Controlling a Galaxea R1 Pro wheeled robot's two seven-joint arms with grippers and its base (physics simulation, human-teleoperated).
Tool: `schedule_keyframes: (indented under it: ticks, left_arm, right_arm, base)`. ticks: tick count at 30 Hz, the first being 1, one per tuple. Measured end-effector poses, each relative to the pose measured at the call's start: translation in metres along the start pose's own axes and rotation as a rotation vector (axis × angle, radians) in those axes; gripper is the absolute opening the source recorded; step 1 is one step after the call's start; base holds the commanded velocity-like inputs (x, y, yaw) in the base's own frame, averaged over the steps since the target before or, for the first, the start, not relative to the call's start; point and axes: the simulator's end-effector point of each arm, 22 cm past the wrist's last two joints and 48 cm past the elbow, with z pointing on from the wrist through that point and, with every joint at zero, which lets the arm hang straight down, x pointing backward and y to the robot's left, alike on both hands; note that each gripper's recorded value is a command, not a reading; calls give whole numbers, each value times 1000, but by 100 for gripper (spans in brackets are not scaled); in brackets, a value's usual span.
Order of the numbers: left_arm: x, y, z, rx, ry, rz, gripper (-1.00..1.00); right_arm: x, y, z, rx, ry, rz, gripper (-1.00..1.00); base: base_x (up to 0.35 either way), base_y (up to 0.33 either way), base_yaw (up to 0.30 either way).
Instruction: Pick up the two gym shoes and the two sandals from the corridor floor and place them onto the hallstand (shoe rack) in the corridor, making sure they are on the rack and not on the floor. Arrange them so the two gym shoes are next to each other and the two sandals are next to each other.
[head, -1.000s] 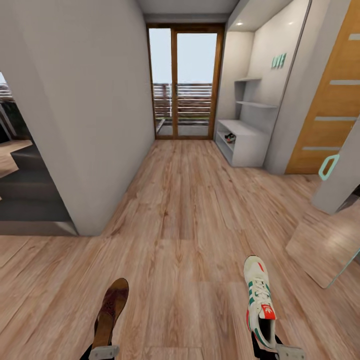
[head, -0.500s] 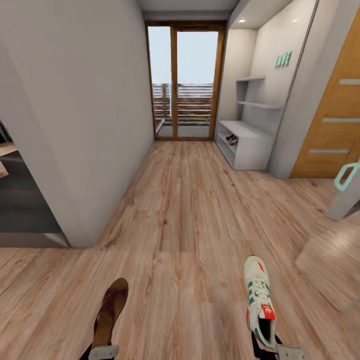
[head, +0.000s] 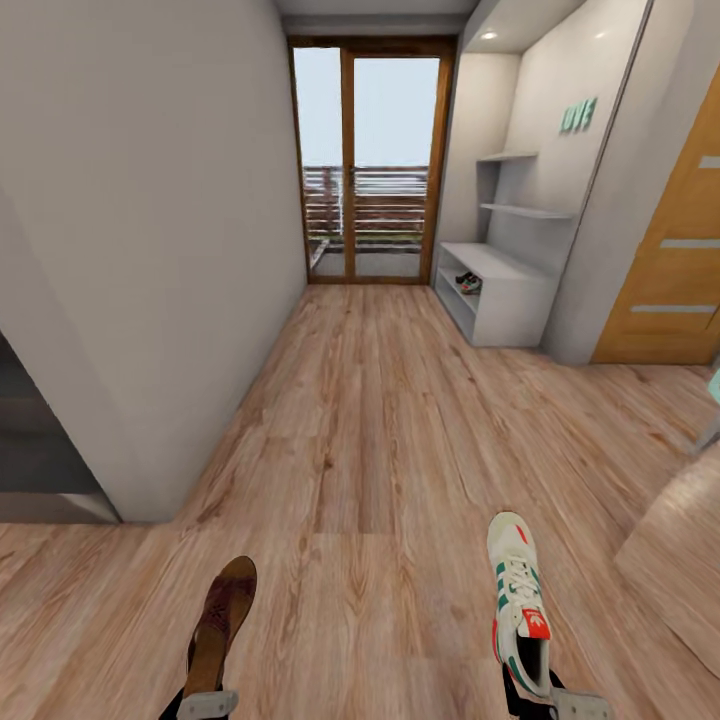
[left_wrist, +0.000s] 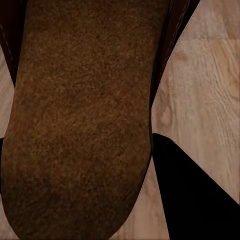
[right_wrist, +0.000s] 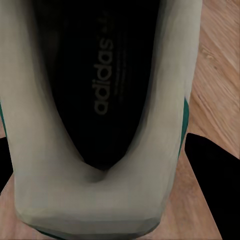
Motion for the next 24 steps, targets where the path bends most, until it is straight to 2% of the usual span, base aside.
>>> schedule_keyframes:
  ticks: [24]
  left_arm:
    - [0,0,0,0,0,0,-100]
  right_arm:
    - [0,0,0,0,-1,0,-100]
  base:
    - [337,0,0]
